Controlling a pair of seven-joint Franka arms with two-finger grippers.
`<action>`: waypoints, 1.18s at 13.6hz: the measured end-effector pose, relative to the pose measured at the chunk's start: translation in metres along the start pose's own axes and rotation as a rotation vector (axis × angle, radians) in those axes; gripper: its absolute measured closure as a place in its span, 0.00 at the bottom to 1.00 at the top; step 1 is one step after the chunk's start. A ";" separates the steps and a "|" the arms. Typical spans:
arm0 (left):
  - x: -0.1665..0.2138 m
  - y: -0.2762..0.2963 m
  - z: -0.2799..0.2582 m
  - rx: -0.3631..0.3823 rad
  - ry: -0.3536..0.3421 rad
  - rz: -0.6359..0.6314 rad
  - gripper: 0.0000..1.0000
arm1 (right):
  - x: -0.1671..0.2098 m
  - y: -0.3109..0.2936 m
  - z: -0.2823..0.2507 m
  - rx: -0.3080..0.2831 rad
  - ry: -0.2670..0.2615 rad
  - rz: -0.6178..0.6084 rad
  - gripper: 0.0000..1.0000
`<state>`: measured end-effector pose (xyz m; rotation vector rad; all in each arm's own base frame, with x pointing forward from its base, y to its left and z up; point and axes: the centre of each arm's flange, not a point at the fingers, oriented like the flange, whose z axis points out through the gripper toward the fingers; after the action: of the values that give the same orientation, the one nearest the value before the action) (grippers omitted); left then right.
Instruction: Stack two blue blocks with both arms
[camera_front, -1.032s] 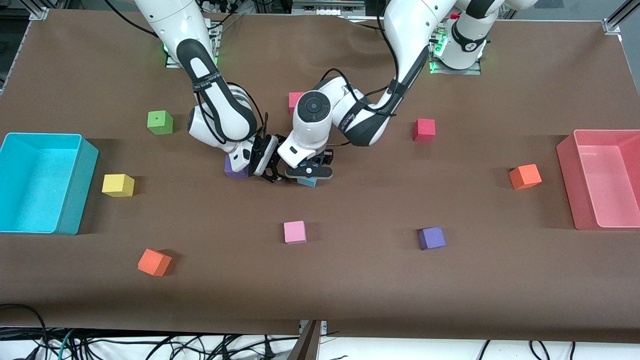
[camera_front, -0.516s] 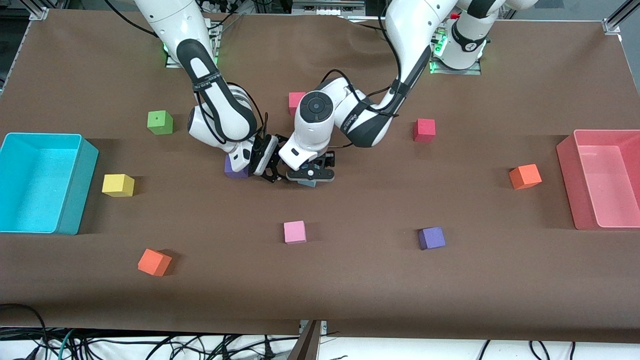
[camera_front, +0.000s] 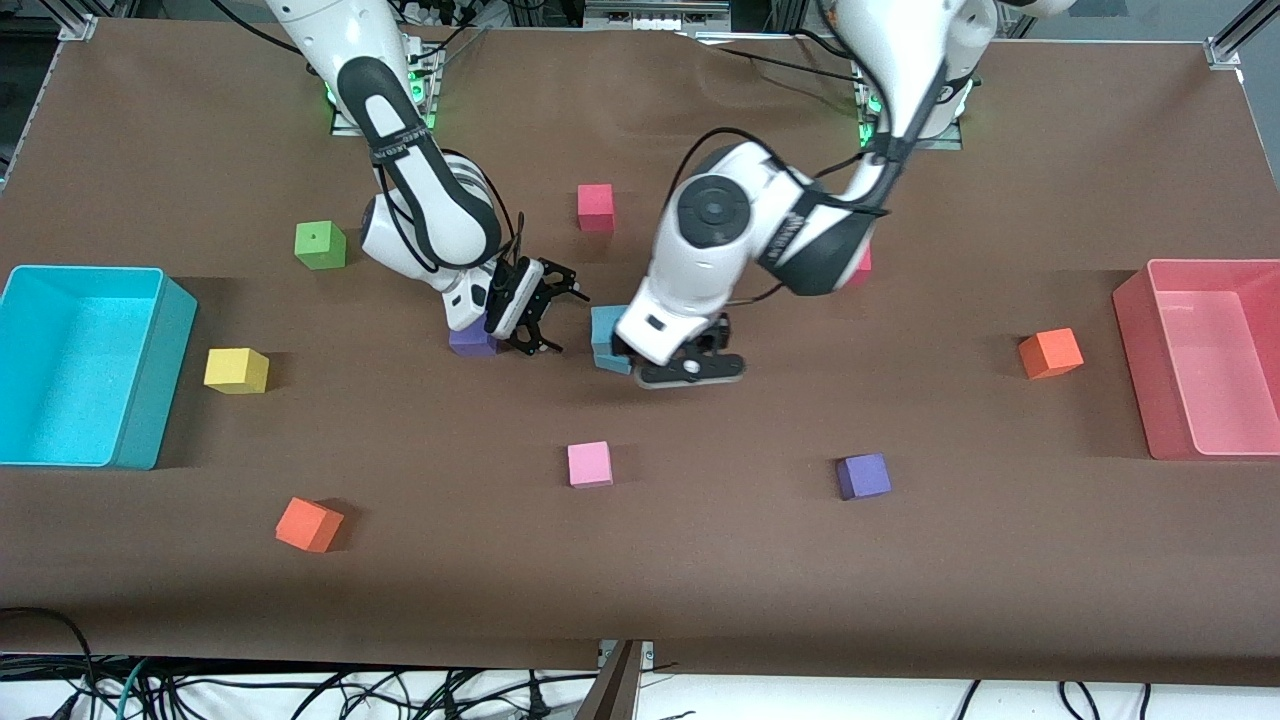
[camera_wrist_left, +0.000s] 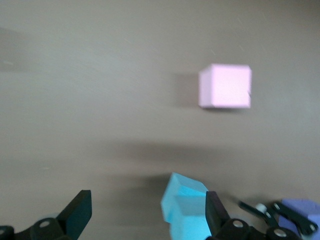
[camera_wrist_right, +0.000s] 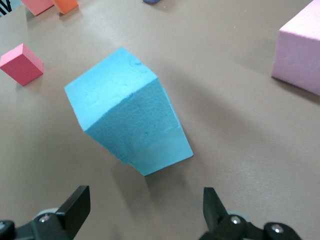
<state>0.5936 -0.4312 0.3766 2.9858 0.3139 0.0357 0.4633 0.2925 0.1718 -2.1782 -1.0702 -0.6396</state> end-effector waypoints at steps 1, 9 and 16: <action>0.014 -0.024 -0.018 -0.008 -0.022 -0.043 0.00 | 0.004 0.000 -0.005 -0.003 0.005 0.018 0.00; 0.053 -0.218 -0.170 0.064 -0.158 -0.046 0.00 | 0.049 0.033 -0.091 0.183 -0.129 0.125 0.00; 0.035 -0.353 -0.249 0.119 -0.115 0.054 0.00 | 0.057 0.070 -0.209 0.170 -0.547 0.174 0.00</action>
<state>0.5459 -0.0485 0.5735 3.0977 0.2291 -0.1544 0.5210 0.1404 0.3304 -2.3149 -1.1291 0.1372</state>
